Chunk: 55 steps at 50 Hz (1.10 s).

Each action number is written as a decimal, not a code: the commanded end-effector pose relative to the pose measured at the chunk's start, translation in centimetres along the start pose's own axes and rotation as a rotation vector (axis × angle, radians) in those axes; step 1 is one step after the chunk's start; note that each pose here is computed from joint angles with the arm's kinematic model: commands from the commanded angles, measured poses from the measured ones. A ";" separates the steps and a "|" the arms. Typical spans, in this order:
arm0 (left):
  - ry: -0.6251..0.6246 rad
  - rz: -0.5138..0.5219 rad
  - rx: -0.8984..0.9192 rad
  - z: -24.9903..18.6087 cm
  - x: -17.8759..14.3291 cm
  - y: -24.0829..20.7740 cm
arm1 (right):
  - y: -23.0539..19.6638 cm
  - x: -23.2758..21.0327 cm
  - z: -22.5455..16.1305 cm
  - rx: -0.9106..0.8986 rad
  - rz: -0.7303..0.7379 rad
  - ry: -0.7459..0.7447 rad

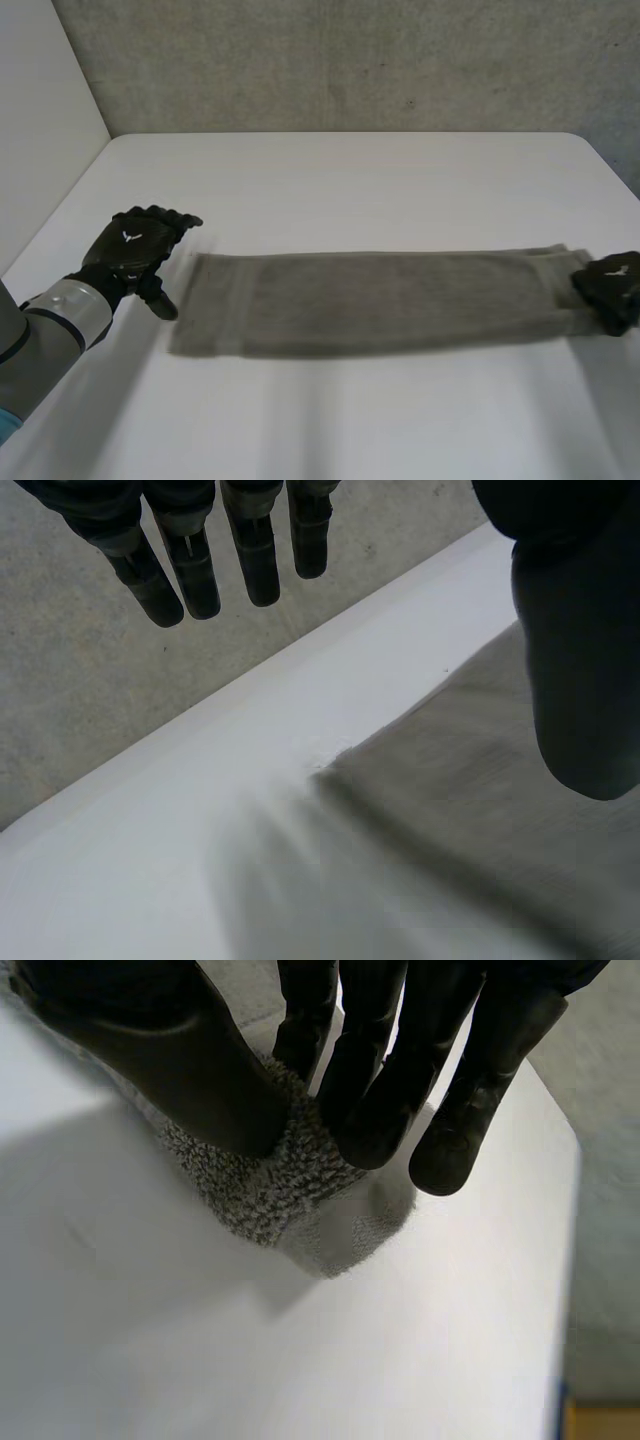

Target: Fold the towel.

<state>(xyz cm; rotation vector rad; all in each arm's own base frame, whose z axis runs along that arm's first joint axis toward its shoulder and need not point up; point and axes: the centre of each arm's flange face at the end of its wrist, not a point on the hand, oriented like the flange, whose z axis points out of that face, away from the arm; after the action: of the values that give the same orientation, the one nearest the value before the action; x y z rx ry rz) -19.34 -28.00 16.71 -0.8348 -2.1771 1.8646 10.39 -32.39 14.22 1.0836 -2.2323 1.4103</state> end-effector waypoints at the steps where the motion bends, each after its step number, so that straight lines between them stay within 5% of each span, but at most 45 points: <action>1: -0.015 0.003 0.012 -0.1 -0.4 -0.4 | 2.5 7.0 0.6 -0.129 -0.109 0.161; 4: -0.017 0.006 0.020 -0.2 -0.5 -0.6 | 1.7 8.2 0.7 -0.129 -0.138 0.210; 12: -0.029 0.027 0.068 0.0 -0.7 -2.2 | -9.8 3.8 -1.9 0.216 -0.136 0.194; 18: -0.030 0.003 0.111 -0.2 -0.7 -3.7 | -19.6 -6.7 -6.9 0.606 -0.175 0.003; 31: -0.016 -0.026 0.130 -0.8 -0.1 -4.3 | -18.0 -23.4 -9.5 0.630 -0.337 -0.420; 41: -0.009 -0.028 0.127 -0.7 0.1 -4.1 | -17.9 -23.7 -10.0 0.645 -0.332 -0.444; 55: 0.048 -0.010 0.153 -0.8 2.0 -4.8 | -17.1 -13.4 -9.9 0.542 -0.064 -0.265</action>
<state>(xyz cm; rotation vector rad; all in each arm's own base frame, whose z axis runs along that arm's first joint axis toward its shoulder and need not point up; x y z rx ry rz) -21.31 -27.20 20.94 -0.7996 -2.0045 1.9667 34.34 -19.91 21.32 1.7801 -1.8500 2.0429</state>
